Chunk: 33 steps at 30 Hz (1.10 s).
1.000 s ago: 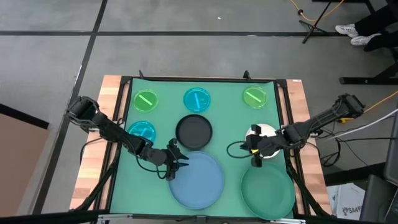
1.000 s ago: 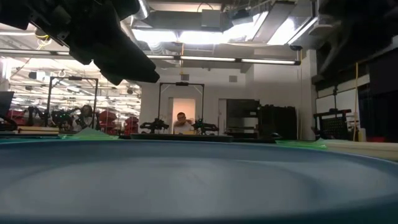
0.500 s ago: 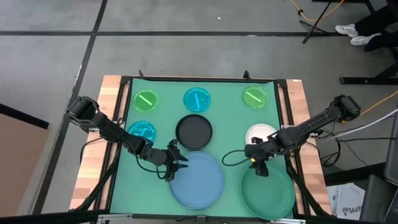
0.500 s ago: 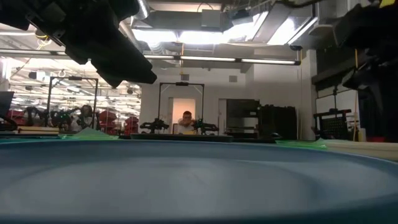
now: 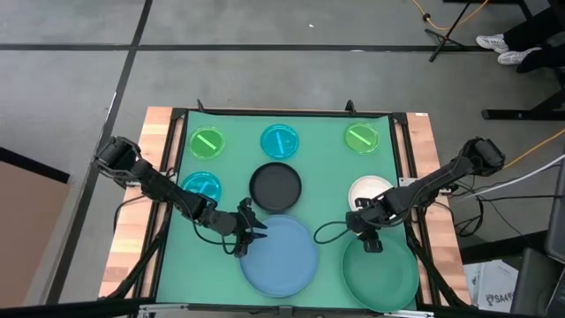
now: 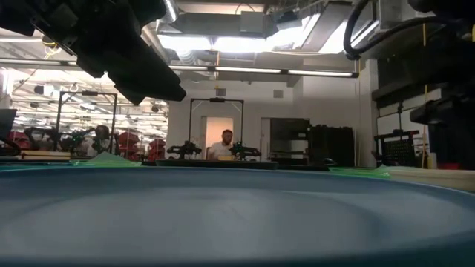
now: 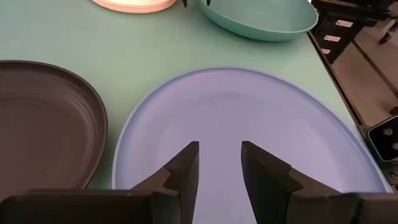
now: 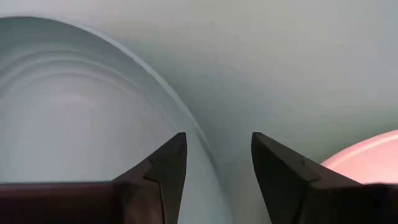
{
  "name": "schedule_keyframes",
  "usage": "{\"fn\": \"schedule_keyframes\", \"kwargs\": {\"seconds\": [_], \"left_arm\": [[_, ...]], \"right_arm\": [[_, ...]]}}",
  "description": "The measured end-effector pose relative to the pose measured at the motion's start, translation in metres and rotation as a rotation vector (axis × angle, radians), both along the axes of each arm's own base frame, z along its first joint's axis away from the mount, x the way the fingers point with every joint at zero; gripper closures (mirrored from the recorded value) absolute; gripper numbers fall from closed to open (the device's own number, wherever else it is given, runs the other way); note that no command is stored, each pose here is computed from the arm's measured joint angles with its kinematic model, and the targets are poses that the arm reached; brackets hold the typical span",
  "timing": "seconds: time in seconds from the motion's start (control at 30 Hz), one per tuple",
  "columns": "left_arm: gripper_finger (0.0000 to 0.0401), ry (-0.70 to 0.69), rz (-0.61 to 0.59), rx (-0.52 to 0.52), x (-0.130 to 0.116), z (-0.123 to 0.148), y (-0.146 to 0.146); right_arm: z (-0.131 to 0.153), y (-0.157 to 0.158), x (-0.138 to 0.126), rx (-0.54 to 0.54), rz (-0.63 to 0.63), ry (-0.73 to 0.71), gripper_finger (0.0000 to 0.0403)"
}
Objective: Stack plastic plates
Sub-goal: Stack the dark green plate on top of the blue plate
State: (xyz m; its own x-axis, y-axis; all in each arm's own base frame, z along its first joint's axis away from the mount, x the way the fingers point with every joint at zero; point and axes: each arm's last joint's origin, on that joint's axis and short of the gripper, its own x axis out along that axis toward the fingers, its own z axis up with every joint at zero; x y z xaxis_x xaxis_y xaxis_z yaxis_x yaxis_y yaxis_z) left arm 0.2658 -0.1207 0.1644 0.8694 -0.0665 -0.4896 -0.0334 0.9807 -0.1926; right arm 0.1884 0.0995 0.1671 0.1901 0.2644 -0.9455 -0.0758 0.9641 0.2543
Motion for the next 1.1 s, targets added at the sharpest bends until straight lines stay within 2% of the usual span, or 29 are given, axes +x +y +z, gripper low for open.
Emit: {"fn": "schedule_keyframes", "kwargs": {"seconds": [0.2, 0.33, 0.7, 0.93, 1.1], "left_arm": [[0.0288, -0.001, 0.007, 0.0, 0.001, 0.0, 0.002], [0.0288, -0.001, 0.002, 0.004, 0.001, 0.0, 0.002], [0.0288, -0.008, 0.009, 0.007, 0.001, 0.001, 0.002], [0.0288, -0.003, -0.007, -0.007, 0.0, 0.001, 0.001], [0.0288, -0.003, -0.038, -0.03, -0.001, 0.004, 0.001]], "right_arm": [[-0.006, -0.002, -0.003, -0.005, 0.0, 0.011, 0.0248], [-0.011, -0.001, -0.004, 0.028, 0.007, 0.007, 0.0272], [-0.011, -0.001, -0.005, 0.06, 0.022, 0.021, 0.0394], [-0.008, 0.001, -0.002, 0.09, -0.005, 0.012, 0.04], [0.005, 0.005, 0.006, 0.115, -0.009, -0.025, 0.0401]]}}
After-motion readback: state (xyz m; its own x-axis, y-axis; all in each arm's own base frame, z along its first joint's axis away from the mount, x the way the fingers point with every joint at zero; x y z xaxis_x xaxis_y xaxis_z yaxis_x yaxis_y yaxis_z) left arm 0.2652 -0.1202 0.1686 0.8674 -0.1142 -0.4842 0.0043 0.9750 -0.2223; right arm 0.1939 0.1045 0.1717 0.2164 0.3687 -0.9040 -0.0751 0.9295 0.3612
